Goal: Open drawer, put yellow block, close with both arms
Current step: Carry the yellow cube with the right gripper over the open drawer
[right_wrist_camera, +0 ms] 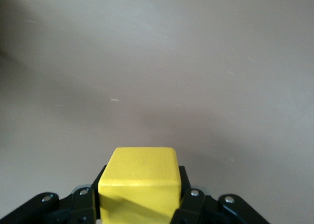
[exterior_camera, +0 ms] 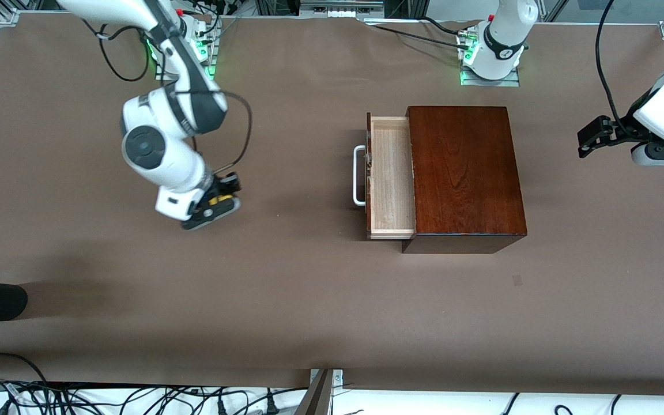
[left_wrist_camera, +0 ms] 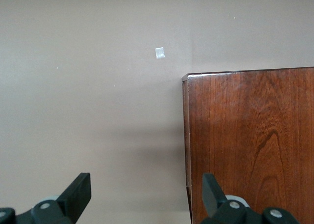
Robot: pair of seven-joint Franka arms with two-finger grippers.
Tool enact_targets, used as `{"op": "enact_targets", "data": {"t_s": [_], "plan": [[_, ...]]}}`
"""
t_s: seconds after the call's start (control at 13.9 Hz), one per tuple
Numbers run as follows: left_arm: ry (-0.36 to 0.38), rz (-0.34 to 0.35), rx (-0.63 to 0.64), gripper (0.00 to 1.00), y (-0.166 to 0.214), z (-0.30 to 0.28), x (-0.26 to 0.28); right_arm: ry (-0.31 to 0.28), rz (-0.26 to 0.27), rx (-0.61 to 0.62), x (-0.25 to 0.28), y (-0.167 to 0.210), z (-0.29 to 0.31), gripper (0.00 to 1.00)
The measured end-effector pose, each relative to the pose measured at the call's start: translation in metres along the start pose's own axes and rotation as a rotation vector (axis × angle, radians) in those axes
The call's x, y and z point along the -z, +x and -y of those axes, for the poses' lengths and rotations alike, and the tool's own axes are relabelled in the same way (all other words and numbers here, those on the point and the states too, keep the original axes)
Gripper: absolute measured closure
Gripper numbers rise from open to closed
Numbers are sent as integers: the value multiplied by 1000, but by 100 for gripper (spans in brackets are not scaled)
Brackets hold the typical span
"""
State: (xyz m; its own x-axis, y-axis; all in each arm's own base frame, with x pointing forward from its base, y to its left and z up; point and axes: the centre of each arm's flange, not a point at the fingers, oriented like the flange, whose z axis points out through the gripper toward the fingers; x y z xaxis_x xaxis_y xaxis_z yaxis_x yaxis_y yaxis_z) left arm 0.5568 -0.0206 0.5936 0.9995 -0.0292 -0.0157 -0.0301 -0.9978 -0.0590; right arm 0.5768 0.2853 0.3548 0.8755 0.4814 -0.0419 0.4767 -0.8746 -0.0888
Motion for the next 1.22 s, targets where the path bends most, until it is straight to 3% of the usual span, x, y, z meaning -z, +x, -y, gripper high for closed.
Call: {"op": "enact_targets", "data": {"t_s": [0.29,0.86,1.22], "plan": [[0,0,0,0,0,0,0,9,-31,75,39,26,109,44],[0,-1,-8,0,0,-4,0,54,-131,276,45,59,299,44],[0,-1,-8,0,0,-5,0,-46,-153,522,28,40,369,44]]}}
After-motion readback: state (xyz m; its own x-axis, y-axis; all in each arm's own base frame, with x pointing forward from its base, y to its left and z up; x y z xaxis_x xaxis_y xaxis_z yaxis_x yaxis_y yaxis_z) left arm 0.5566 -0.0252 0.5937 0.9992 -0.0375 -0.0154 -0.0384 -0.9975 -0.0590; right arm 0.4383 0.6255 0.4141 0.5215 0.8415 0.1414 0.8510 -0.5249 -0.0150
